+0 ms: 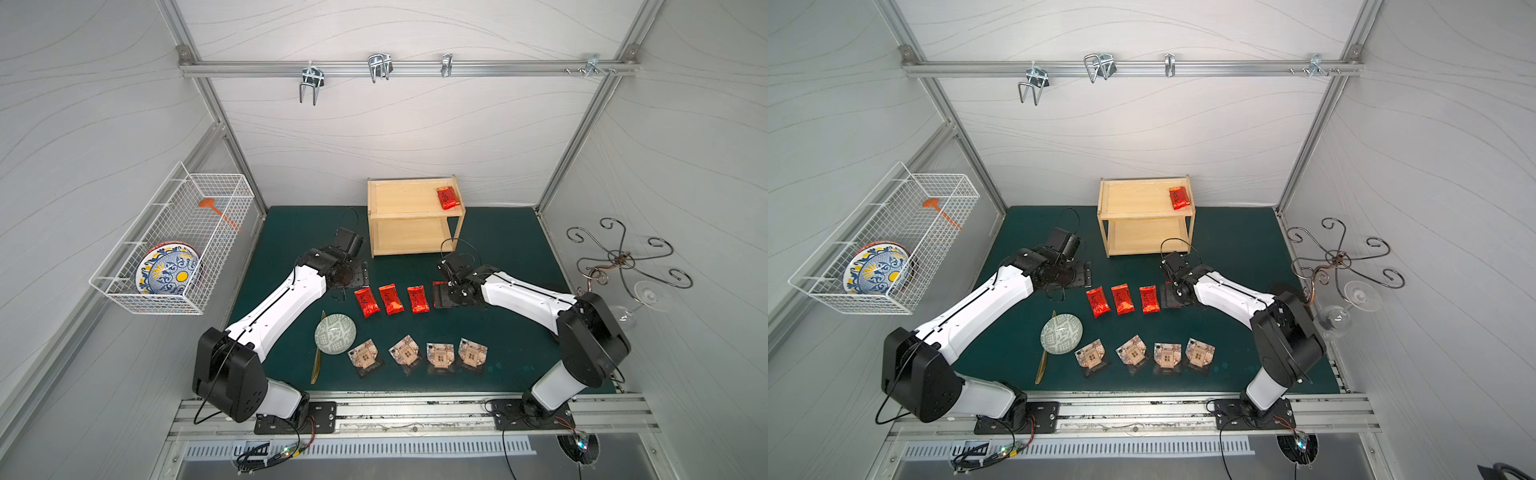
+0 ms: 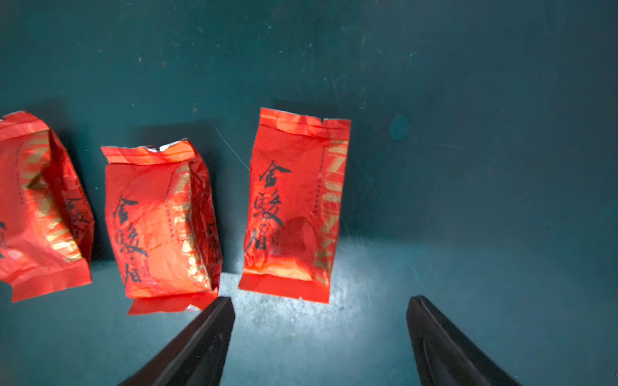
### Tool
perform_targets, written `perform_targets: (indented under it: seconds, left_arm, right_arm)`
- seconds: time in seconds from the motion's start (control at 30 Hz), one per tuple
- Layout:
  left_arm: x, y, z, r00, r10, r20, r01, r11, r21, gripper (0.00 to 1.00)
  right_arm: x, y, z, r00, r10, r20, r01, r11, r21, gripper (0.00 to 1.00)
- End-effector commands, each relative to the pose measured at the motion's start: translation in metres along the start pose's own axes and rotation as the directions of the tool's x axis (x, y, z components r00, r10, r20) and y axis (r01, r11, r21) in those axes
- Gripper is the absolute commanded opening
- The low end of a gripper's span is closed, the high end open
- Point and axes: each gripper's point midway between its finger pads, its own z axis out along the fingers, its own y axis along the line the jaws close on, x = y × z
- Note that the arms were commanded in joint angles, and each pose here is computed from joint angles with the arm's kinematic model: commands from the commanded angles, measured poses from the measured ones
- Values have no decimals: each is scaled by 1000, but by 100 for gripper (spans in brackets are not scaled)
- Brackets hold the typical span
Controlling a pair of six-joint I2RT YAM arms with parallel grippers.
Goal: Place the tea bags on the shelf by color
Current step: Pick up the tea bag from the center of the board.
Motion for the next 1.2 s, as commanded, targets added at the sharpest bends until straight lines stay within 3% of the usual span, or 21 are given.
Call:
perform_targets:
  seconds: [0.0,0.43,0.63,0.97,1.17]
  left_arm:
    - [-5,-4,-3,1000,-4,25,3,1000,15,83]
    - [-2,-6,1,1000,-15,3,15,1000,21,83]
    - [-2,-5,3,1000,-14,1,14,1000,11,83]
    - [-5,-5,2,1000,-15,8,15,1000,6,83]
    - [-7,-4,-3,1000,-19,21,19,1000,11,82]
  right_arm:
    - [-7,7,6,1000,25,3,-25,999,-19,86]
    - [-22,11,42,1000,16,-19,-16,1000,-3,81]
    - [-26,13,55,999,5,-32,-5,1000,0,70]
    - [-30,10,43,1000,0,-6,0,1000,3,57]
    - [-30,5,29,1000,5,16,-5,1000,5,54]
